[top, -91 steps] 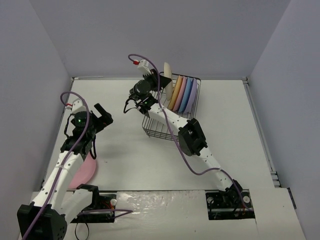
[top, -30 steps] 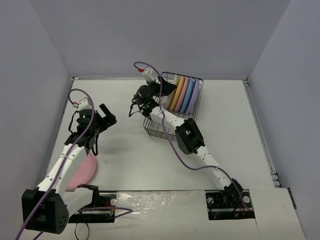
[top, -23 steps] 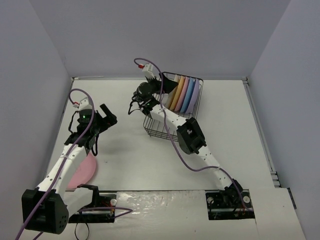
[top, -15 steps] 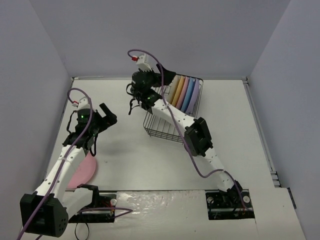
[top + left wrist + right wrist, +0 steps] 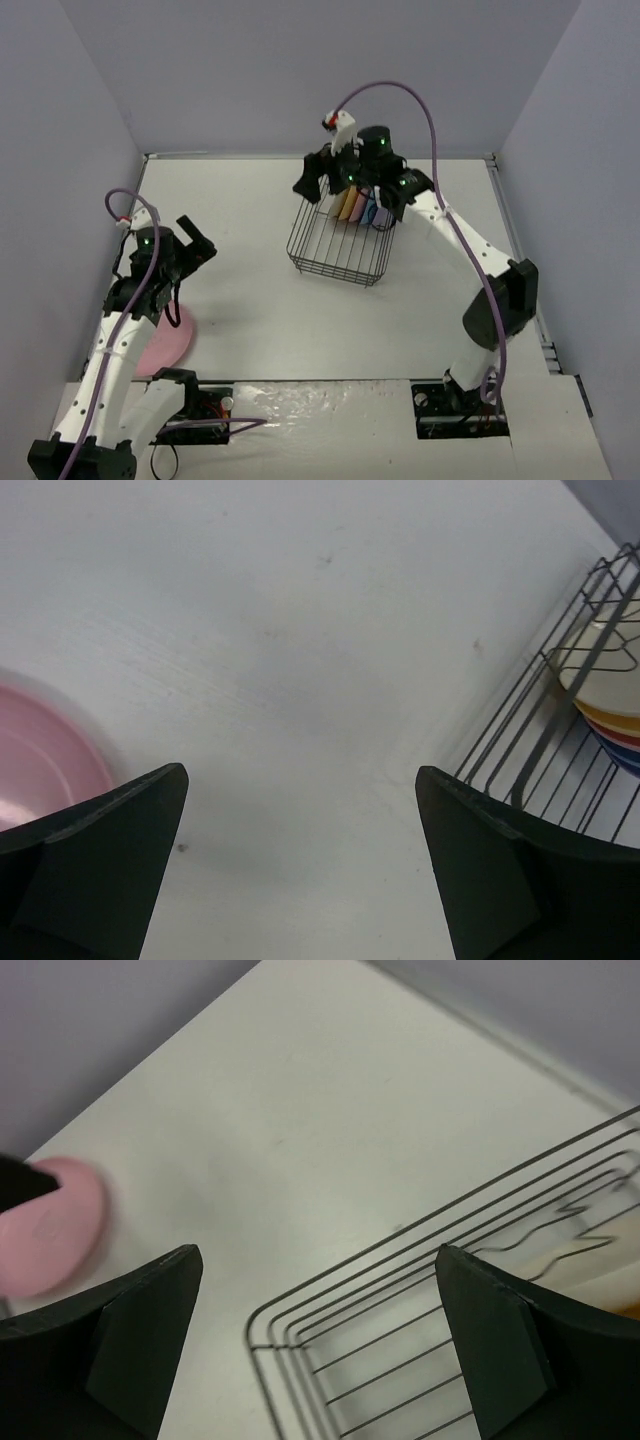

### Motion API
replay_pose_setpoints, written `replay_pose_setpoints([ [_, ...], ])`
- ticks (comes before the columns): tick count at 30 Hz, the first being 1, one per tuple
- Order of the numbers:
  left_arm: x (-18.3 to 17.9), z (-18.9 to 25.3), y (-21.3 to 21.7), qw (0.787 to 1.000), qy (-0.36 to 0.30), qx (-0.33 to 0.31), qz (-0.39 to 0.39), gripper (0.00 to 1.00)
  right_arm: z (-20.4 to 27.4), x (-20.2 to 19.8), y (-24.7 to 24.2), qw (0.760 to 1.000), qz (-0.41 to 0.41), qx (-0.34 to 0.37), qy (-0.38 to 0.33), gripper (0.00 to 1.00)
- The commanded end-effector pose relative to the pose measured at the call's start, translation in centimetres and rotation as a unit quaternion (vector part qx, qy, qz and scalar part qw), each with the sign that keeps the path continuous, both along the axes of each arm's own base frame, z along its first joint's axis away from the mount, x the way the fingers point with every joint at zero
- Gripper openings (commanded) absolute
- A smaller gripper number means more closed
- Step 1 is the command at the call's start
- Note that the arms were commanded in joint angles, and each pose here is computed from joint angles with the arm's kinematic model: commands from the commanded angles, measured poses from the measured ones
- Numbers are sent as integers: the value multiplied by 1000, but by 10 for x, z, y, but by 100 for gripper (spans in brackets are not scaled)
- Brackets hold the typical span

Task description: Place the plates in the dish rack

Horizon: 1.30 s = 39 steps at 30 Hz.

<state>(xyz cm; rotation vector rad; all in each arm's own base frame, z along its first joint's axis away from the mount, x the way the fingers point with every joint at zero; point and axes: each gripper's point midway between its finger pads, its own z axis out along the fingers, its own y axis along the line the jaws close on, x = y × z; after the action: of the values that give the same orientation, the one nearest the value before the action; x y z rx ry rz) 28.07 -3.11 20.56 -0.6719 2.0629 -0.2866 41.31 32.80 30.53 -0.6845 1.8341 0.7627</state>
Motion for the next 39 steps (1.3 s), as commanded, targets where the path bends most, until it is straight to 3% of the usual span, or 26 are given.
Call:
replay_pose_setpoints([
  [1, -47, -24, 35, 992, 69, 2, 108, 97, 21, -92, 25, 991, 107, 78, 12, 100],
  [3, -64, -36, 49, 985, 95, 9, 141, 97, 9, -95, 9, 995, 59, 80, 8, 100],
  [8, -80, -77, 48, 980, 154, 14, 129, 97, -12, -95, -23, 995, -31, 92, 16, 100],
  [19, -76, -145, 54, 955, 250, 34, 153, 93, -37, -89, -57, 992, -105, 73, 12, 100],
  [22, -75, -155, 59, 947, 274, 53, 157, 76, -42, -84, -61, 991, -115, 67, 17, 100],
  [34, -63, -170, 58, 925, 324, 127, 152, 38, -53, -68, -81, 984, -157, 71, 34, 100],
  [39, -57, -171, 54, 921, 334, 141, 140, 8, -53, -64, -91, 981, -175, 72, 34, 100],
])
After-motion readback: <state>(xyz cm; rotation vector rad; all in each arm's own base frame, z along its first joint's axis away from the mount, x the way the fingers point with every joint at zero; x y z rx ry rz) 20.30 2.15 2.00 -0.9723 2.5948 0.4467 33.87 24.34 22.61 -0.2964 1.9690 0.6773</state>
